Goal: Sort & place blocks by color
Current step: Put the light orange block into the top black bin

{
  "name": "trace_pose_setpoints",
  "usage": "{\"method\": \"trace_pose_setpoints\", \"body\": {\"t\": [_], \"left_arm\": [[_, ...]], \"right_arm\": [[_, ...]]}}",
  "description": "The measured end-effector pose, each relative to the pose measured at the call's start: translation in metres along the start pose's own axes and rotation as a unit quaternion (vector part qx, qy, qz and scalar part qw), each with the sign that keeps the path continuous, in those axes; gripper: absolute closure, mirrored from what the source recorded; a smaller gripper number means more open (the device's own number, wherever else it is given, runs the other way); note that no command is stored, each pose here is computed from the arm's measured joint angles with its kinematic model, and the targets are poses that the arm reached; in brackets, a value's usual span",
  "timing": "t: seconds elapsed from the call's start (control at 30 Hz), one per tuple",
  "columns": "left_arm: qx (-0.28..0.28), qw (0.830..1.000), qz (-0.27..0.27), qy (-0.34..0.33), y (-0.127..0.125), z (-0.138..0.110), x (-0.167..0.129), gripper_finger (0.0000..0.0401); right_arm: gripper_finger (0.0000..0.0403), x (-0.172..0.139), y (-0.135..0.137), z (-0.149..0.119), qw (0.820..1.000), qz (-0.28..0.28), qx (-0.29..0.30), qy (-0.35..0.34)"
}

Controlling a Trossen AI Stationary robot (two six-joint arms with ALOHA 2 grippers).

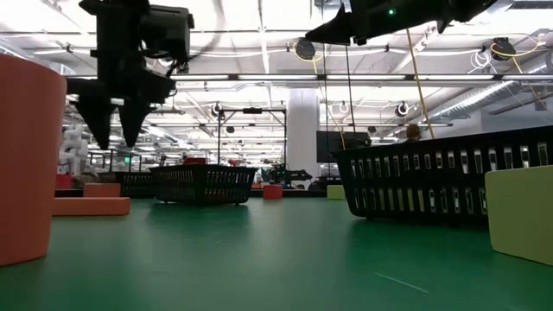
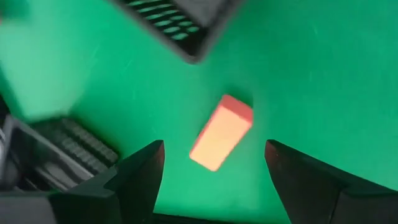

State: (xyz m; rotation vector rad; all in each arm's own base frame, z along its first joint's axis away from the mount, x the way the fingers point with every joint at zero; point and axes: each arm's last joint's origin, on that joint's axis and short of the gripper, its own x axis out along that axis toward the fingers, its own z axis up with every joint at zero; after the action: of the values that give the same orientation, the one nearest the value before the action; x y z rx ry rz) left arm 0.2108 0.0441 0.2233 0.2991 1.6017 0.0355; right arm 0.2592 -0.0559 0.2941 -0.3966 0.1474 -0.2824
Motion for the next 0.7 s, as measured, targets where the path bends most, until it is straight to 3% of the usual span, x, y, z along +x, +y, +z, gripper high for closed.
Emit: {"method": "trace_pose_setpoints", "body": {"t": [0.1,0.3,0.53,0.7], "left_arm": [[0.069,0.998,-0.004,0.007,-0.003,-0.001,-0.001,0.0123],[0.129,0.991,-0.009,0.017,-0.002,-0.004,0.004,0.0123],[0.15,0.987,-0.02,0.052,-0.007,-0.016,0.028,0.0123],[0.151,0.988,-0.001,0.027,-0.009,-0.014,0.042,0.0123]], "right_arm": [[0.0197,0.0,0.0,-0.001,1.0,0.002,-0.001,0.004],[0.0197,0.0,0.001,-0.001,1.0,0.003,-0.001,0.006],[0.0197,0.0,0.001,-0.001,1.0,0.003,-0.003,0.008],[0.0197,0.0,0.001,-0.001,1.0,0.003,-0.003,0.007]]}}
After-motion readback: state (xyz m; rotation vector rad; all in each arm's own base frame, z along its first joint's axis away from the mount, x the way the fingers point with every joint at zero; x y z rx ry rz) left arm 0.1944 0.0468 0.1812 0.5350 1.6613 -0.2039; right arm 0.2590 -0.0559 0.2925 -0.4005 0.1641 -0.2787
